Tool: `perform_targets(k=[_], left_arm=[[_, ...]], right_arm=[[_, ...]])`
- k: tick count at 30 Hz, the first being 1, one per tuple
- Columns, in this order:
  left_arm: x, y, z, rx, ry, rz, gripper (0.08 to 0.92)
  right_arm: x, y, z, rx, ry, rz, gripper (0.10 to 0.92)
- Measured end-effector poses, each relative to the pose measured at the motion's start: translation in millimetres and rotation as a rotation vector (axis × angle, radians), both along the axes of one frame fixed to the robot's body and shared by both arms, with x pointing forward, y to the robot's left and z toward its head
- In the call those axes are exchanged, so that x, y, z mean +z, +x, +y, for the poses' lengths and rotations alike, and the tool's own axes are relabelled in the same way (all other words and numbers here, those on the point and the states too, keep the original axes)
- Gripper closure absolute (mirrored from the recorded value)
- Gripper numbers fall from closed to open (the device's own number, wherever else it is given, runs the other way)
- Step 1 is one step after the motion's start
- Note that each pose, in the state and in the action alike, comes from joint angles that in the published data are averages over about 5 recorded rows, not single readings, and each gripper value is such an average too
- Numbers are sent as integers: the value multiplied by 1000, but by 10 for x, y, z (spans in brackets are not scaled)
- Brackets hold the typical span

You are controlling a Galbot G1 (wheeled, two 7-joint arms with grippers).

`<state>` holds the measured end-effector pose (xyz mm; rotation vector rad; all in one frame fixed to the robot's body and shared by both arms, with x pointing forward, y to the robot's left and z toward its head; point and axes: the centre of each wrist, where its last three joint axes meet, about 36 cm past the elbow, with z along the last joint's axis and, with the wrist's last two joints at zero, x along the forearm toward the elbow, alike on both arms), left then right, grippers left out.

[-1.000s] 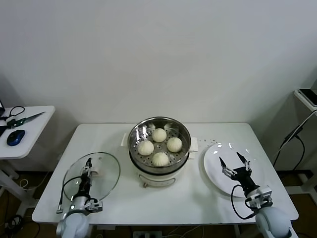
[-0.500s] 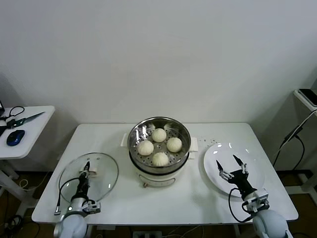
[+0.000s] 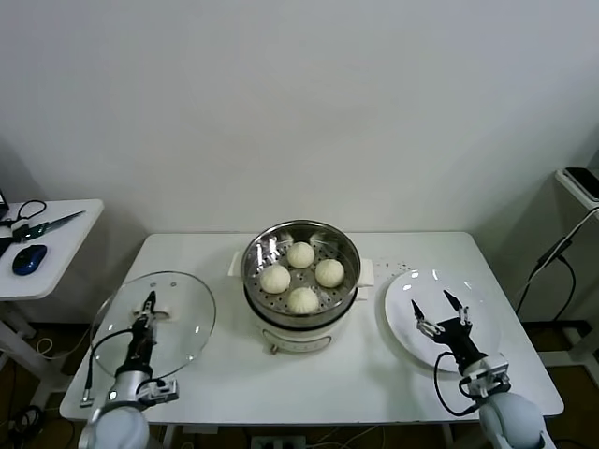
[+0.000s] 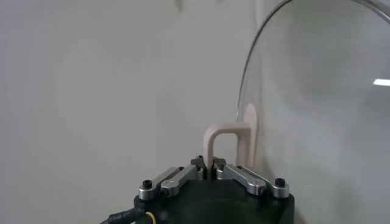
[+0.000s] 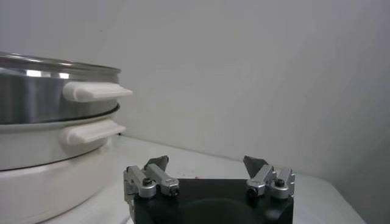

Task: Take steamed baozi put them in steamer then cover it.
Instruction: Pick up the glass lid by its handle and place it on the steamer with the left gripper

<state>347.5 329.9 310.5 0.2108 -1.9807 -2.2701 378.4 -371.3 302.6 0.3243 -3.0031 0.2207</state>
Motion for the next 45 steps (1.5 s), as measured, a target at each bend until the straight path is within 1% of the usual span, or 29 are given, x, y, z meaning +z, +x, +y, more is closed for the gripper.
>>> perform_targets(k=[6,10,15,20,24,34,40,45], left_arm=[[438,-181,-105,24,21,-43,845],[744,-232,-194,37,28,-84,845],[1062,-227,-321,36,43,-130,845],[1296,-151,-512,17,50,-150,845],[1424,-58,-774,-5,38,-136,845],[1638,242,-1583,-49,-33,-67,845],[1696,454,-2001,-71,-74,-58,845],[1666,583,-2363,-109,-104,-45,845]], right_arm=[[-28,34,-41,-2,-15,-1,200],[-48,59,-66,1,-29,1,200],[-68,102,-93,4,-44,4,200],[-93,138,-108,5,-53,10,200],[-115,156,-121,5,-58,11,200],[-194,161,-131,-6,-72,16,200],[-223,126,-162,-15,-79,19,200],[-236,91,-206,-25,-85,20,200]])
